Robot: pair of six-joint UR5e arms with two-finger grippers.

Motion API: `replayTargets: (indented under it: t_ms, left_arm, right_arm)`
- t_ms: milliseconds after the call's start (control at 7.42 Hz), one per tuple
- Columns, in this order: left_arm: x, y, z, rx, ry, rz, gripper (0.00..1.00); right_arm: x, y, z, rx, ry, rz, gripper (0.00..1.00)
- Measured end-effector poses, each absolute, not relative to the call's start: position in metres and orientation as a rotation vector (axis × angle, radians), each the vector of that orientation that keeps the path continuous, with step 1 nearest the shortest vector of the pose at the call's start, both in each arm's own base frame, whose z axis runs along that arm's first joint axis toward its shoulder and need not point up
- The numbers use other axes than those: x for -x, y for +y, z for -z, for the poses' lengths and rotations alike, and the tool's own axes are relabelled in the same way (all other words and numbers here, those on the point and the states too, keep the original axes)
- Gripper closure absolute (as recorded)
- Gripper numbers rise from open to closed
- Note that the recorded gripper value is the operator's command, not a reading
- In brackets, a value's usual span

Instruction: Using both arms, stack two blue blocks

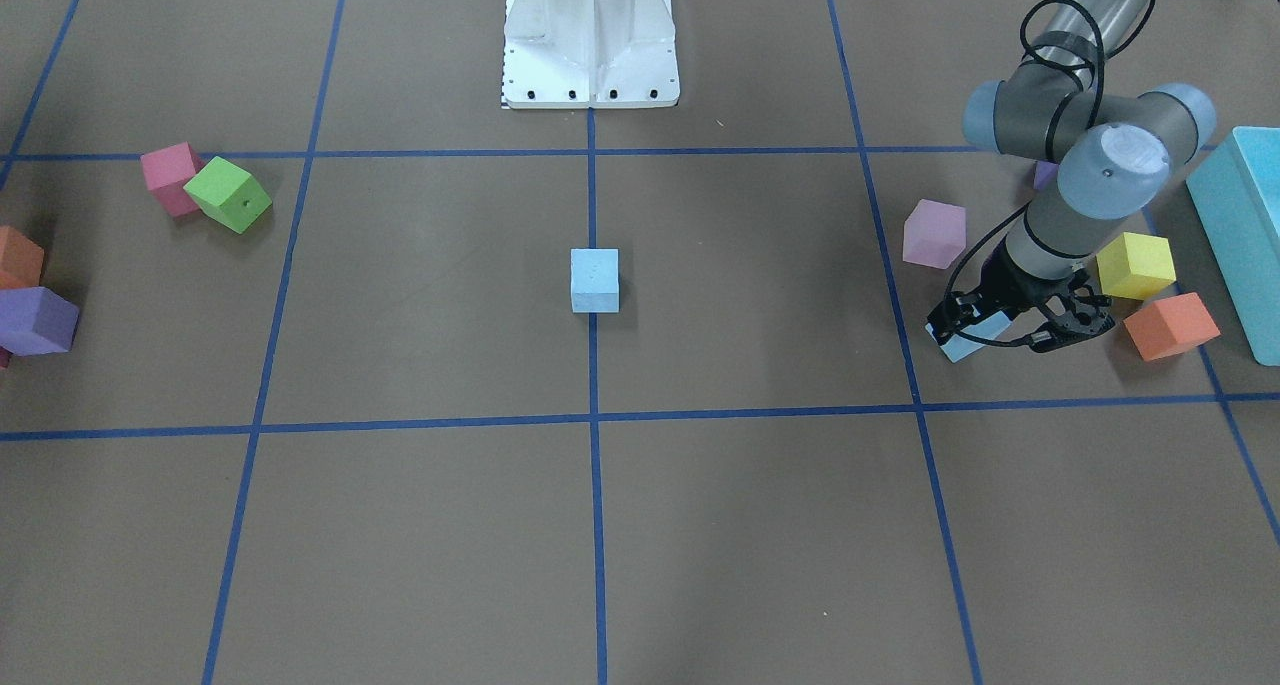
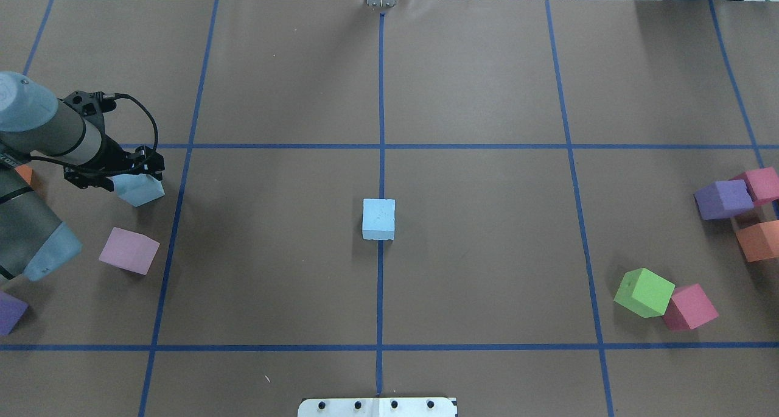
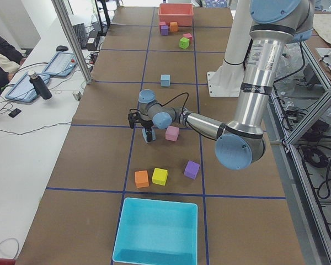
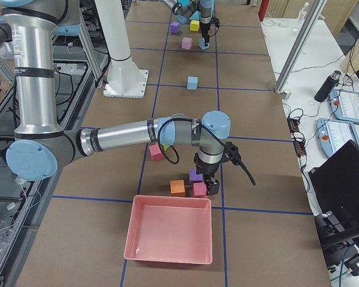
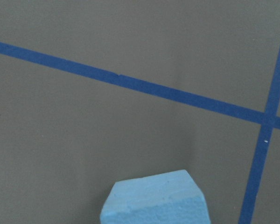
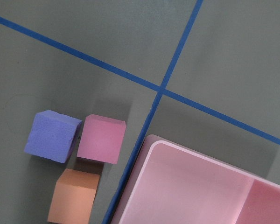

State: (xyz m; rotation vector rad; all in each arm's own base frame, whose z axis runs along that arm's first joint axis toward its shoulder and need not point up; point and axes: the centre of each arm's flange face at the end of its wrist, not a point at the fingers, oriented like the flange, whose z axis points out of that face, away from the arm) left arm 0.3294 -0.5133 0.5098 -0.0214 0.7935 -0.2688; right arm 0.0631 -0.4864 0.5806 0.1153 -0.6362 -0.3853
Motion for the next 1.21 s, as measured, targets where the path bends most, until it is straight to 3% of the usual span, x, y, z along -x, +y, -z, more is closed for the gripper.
replayTargets:
  t_ms: [135, 270, 539, 674, 809, 1213]
  left_arm:
    - [-0.332, -0.514, -0.51, 0.025, 0.802, 0.264, 0.03]
    - [-0.334, -0.513, -0.511, 0.027, 0.805, 0.26, 0.09]
    - [-0.338, -0.51, -0.513, 0.027, 0.803, 0.251, 0.71]
    - [-0.338, -0.509, -0.514, 0.025, 0.803, 0.242, 0.95]
    - [-0.338, -0.508, -0.511, 0.021, 0.81, 0.235, 1.0]
    - [-0.341, -0.51, -0.447, -0.043, 0.883, 0.202, 1.0]
  right_arm:
    - [-0.063, -0.486, -0.581, -0.116, -0.636, 0.386, 0.0]
    - [-0.063, -0.486, -0.581, -0.116, -0.635, 0.387, 0.0]
    - [-0.063, -0.486, -0.582, -0.114, -0.635, 0.386, 0.0]
    - [-0.063, -0.486, -0.582, -0.112, -0.635, 0.386, 0.0]
    - [-0.063, -0.486, -0.583, -0.111, -0.636, 0.384, 0.0]
    - [-0.063, -0.486, -0.583, -0.111, -0.635, 0.384, 0.0]
